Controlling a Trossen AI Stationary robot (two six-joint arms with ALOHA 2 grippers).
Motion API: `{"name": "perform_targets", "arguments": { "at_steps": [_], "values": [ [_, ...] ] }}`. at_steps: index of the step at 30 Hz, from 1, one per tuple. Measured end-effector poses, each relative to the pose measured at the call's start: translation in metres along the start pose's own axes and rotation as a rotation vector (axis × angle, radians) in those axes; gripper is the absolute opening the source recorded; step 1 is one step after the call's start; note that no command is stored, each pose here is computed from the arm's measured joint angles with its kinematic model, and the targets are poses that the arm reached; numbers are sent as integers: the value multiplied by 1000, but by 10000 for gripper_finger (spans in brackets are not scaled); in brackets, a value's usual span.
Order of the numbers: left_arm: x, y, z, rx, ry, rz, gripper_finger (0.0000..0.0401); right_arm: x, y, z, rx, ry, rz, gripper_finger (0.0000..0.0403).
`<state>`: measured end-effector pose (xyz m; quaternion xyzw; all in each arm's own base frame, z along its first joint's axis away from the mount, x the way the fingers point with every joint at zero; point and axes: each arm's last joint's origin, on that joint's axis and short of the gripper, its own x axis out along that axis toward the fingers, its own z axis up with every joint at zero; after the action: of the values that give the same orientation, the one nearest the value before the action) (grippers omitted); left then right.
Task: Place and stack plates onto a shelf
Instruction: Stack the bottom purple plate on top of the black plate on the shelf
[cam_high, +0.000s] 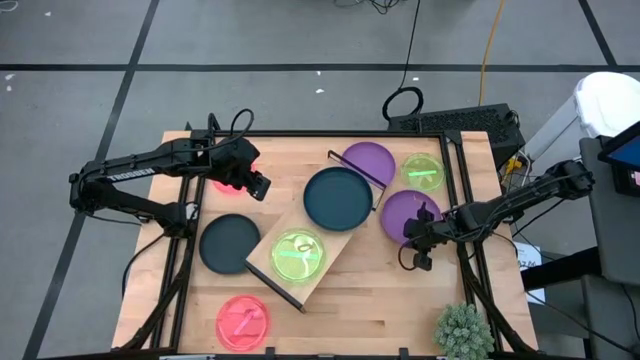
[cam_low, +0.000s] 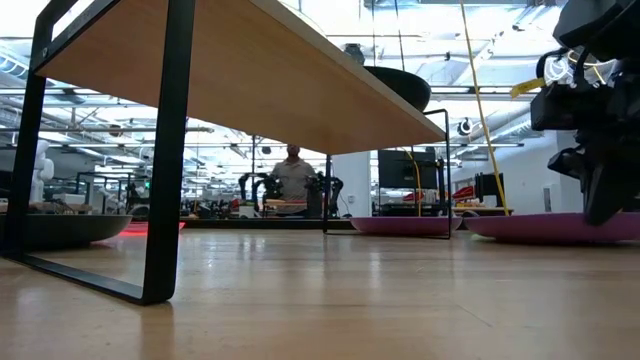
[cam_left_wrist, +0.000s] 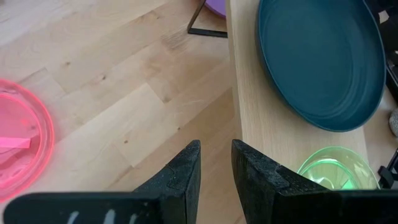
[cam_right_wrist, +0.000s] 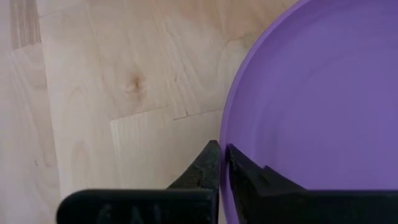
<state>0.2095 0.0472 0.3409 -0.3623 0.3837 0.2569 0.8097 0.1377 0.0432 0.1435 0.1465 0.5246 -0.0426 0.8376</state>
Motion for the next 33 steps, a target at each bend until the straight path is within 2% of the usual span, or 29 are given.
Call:
{"name": "perform_targets", "arguments": {
  "at_steps": [11,20,27,30,33],
  "values": [
    [0,0,0,6,0,0,95,-2,-1,0,61,-9,-45,3],
    [0,0,0,33,-7,8,95,-2,-2,0,8,0,-51,3],
    [0,0,0,33,-12,15,95,-2,-2,0,16,0,-51,1],
    [0,1,0,32,-16,19,95,-2,-2,-1,17,5,-53,17],
    [0,1,0,32,-17,20,95,-2,-2,-1,3,9,-51,53]
  ]
}}
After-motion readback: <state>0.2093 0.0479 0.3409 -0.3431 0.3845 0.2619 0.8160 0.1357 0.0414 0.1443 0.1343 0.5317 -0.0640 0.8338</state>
